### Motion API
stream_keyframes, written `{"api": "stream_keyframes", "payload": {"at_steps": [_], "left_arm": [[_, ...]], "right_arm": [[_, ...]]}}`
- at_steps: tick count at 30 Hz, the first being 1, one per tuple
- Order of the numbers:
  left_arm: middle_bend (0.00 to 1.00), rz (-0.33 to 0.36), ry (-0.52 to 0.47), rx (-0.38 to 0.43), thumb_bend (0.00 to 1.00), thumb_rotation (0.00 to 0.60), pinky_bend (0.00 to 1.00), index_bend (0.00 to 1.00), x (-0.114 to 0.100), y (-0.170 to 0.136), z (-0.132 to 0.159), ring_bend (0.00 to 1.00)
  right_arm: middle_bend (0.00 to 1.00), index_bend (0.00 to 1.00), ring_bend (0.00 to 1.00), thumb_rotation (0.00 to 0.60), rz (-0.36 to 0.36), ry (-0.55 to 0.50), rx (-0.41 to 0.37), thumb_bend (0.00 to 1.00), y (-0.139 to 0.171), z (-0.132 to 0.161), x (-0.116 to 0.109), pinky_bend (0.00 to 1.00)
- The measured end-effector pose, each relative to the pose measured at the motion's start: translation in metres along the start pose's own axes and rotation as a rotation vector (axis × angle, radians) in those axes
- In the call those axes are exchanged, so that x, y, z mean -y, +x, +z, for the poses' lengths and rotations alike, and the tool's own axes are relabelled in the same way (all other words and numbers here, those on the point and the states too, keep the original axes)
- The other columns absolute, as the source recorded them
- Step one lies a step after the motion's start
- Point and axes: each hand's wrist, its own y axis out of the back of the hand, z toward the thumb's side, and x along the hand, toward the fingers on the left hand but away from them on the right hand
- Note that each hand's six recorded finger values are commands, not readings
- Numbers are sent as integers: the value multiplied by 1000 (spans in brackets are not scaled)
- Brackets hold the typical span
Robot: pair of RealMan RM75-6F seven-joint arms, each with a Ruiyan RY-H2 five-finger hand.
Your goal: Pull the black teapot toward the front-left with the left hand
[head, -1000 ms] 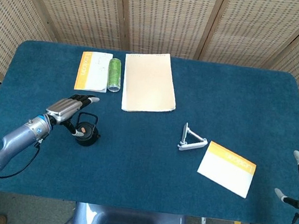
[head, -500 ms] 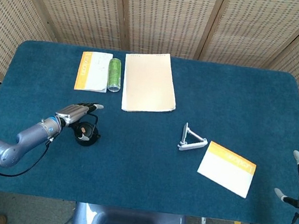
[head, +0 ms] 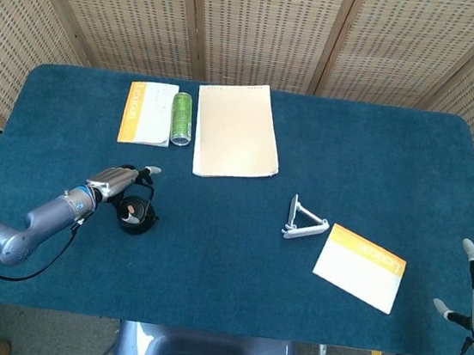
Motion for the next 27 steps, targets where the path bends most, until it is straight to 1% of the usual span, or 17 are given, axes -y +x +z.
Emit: {"api": "stream_keyframes", "payload": {"at_steps": [5, 8, 12, 15, 23, 27], "left_arm": [[315, 12, 9, -1, 70, 600, 0, 0, -3, -5, -3, 307], [316, 11, -12, 0, 70, 600, 0, 0, -3, -12, -4, 309], [315, 5, -30, 18, 70, 600, 0, 0, -1, -27, -4, 309], [315, 10, -26, 38, 70, 600, 0, 0, 0, -38, -4, 309], [315, 28, 37, 104, 70, 600, 0, 0, 6, -75, -2, 309], [314, 16, 108, 147, 70, 600, 0, 16, 18, -98, 1, 309]], "right_arm": [[0, 0, 0, 600, 1, -2, -1, 0, 0, 1, 0, 0], [0, 0, 0, 600, 0, -4, -4, 0, 1, 2, 0, 0], [0, 0, 0, 600, -1, -6, -6, 0, 2, 2, -1, 0], [0, 0, 0, 600, -2, -9, -7, 0, 2, 3, -1, 0], [0, 0, 0, 600, -2, -13, -15, 0, 3, 5, -2, 0], [0, 0, 0, 600, -4, -15, -21, 0, 5, 7, -2, 0]]}}
